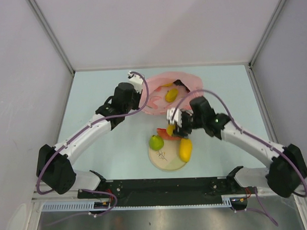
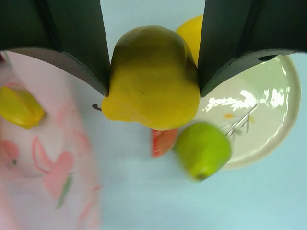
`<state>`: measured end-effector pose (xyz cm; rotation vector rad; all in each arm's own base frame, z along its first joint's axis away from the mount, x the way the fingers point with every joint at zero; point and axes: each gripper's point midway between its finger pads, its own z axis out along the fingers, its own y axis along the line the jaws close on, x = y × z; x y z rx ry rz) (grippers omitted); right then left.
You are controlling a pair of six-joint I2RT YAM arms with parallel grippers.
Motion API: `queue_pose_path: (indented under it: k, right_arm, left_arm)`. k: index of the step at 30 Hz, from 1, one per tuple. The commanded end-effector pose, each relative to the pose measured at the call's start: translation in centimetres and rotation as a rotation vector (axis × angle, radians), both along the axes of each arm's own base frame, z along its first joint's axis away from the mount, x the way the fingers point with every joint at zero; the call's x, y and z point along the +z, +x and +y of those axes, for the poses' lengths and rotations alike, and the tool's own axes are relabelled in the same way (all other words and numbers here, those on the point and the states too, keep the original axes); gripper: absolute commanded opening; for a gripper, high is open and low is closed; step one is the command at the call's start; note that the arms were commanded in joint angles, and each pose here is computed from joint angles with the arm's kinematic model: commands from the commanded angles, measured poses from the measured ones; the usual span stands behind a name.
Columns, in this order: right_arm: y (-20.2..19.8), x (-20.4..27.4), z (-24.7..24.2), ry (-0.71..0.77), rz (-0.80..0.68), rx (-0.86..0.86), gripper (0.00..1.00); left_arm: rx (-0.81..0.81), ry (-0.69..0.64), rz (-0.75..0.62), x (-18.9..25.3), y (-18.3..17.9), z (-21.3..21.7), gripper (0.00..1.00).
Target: Take the fake fruits out of the plastic bag
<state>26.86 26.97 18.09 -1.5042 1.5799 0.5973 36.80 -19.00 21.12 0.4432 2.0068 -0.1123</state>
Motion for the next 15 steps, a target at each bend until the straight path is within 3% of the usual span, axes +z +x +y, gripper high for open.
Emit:
queue_pose_path:
  k: [1, 4, 15]
  right_arm:
    - [-1.6, 0.4, -0.6, -0.031, -0.420, 0.088, 0.20]
    - [-2.2, 0.4, -0.5, -0.022, -0.523, 0.145, 0.20]
    - [-6.1, -0.6, 0.6, -0.008, -0.645, 0.377, 0.18]
  left_arm:
    - [0.006, -0.036, -0.060, 1.9, 0.7, -0.5, 0.00]
    - [0.008, -0.034, -0.061, 1.7, 0.6, -0.3, 0.00]
    - [-0.011, -0.010, -0.076, 1.8, 0.4, -0.1, 0.00]
